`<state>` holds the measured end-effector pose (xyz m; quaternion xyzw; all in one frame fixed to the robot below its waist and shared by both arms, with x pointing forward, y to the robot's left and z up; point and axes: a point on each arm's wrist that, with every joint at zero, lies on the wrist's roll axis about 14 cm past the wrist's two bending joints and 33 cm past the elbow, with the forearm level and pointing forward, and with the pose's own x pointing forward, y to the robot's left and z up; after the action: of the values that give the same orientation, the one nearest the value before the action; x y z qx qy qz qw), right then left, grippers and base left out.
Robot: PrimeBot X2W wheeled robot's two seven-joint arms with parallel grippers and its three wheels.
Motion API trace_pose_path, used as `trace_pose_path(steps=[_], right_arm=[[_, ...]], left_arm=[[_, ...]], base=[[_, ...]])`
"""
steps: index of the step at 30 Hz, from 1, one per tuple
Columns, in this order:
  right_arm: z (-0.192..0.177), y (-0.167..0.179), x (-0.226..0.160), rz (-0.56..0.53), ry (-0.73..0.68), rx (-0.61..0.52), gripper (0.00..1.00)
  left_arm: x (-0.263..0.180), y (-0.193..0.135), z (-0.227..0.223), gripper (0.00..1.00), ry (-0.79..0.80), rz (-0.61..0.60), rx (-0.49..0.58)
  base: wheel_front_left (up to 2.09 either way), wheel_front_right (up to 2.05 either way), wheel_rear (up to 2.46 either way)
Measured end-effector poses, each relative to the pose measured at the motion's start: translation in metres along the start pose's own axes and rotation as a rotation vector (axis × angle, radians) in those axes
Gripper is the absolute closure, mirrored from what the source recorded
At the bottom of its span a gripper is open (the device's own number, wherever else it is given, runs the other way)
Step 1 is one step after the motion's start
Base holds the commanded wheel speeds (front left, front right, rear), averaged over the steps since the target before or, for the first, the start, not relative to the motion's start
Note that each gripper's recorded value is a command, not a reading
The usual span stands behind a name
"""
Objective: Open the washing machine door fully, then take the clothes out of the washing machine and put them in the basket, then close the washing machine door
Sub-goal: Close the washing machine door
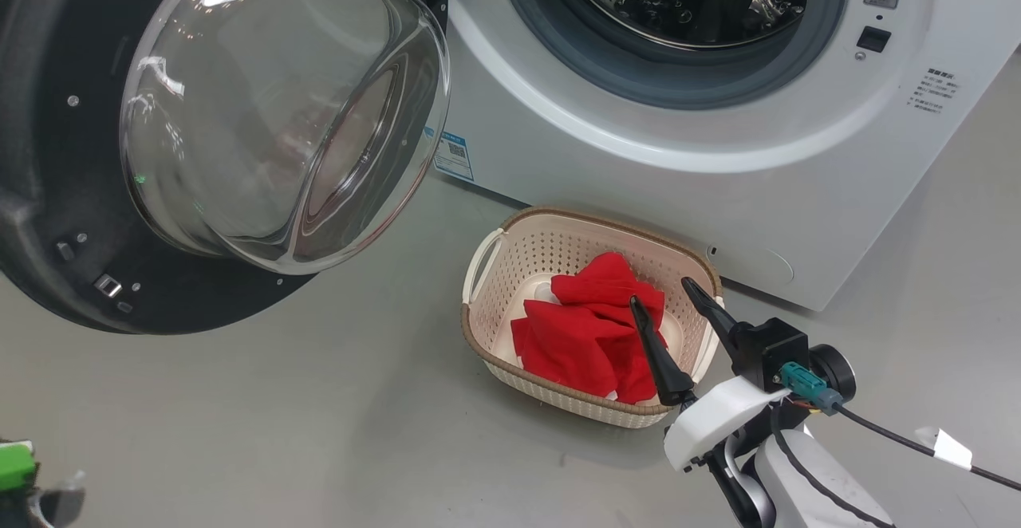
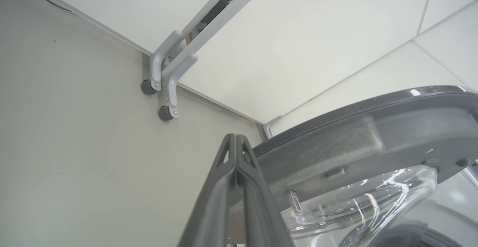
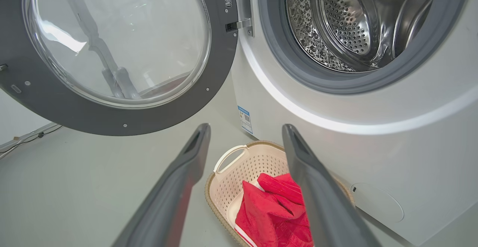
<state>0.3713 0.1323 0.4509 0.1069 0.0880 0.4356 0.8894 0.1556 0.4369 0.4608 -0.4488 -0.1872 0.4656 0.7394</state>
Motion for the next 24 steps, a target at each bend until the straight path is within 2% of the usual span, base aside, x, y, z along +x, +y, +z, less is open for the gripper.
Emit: trace_pose_path(steps=[5, 12, 18, 24], right_arm=[[-0.001, -0.003, 0.000, -0.012, 0.002, 0.007, 0.00], [-0.002, -0.010, -0.001, -0.035, 0.002, 0.012, 0.00], [-0.004, -0.013, -0.001, -0.047, 0.005, 0.015, 0.00], [-0.006, -0.018, -0.006, -0.063, 0.009, 0.020, 0.00]], left_arm=[[0.028, -0.033, 0.024, 1.00, -0.006, -0.089, 0.040], [0.054, -0.064, 0.037, 1.00, 0.025, -0.153, 0.054], [0.072, -0.083, 0.040, 1.00, 0.041, -0.161, -0.099], [0.086, -0.086, 0.040, 1.00, 0.091, -0.145, -0.121]], base=[[0.00, 0.00, 0.00], [0.00, 0.00, 0.00], [0.00, 0.00, 0.00], [0.00, 0.00, 0.00]])
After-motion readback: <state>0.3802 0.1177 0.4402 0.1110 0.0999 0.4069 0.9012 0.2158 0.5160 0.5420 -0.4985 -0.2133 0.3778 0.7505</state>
